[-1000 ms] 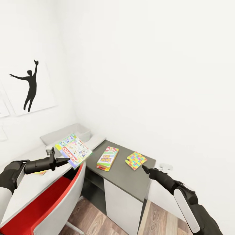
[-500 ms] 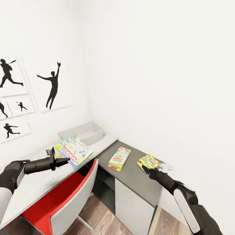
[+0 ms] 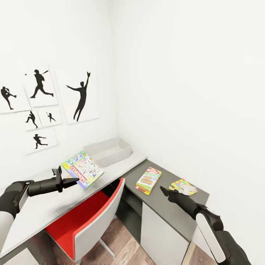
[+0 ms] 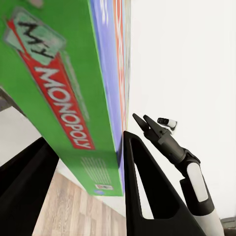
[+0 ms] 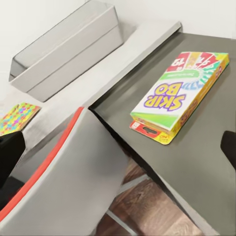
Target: Put all the toys in the child's room - the three board games (two on the bed and one on the table), the two jigsaw puzzles on the table, and the tennis ball on the table - inside the toy box on the table in the child's room.
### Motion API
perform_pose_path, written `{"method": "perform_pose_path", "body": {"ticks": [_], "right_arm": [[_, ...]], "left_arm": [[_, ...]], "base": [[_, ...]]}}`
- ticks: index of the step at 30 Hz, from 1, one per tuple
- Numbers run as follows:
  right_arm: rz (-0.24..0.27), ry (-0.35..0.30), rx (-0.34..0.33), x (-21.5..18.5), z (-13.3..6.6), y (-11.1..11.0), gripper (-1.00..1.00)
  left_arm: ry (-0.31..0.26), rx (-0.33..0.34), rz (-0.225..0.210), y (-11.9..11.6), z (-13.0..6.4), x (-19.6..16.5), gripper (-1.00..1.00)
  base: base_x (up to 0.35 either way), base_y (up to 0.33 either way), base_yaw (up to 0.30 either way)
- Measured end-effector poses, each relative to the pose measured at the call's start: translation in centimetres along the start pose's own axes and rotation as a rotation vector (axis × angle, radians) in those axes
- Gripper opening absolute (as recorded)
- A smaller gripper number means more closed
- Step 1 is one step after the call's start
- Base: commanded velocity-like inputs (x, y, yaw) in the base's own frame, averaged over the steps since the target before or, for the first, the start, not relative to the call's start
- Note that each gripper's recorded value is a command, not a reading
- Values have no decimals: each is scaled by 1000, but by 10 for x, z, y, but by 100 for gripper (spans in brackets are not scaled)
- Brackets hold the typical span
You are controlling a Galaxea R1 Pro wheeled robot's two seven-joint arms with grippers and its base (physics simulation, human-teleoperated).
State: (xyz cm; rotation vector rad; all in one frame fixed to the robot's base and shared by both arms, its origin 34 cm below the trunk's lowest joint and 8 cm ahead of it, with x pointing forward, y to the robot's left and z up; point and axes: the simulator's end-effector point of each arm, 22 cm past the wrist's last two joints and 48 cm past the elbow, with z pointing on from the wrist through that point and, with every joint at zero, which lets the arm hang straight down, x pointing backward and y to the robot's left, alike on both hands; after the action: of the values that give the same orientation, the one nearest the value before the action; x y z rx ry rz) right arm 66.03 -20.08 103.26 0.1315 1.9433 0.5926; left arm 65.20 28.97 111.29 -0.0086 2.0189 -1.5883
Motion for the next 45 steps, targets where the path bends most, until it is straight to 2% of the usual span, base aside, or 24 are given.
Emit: {"method": "perform_pose_path", "body": {"ticks": [7, 23, 45], "right_arm": [[-1, -3, -1, -2, -1, 1, 100], [-3, -11, -4, -5, -3, 3, 100], [-3, -11, -6, -5, -3, 3, 100]], "left_arm": [[-3, 1, 4, -2, -1, -1, -100], [-10, 5, 12, -6, -3, -3, -100], [-12, 6, 15, -7, -4, -3, -100]], "base": [[64, 117, 273], [225, 56, 269], [168, 0, 19]]}}
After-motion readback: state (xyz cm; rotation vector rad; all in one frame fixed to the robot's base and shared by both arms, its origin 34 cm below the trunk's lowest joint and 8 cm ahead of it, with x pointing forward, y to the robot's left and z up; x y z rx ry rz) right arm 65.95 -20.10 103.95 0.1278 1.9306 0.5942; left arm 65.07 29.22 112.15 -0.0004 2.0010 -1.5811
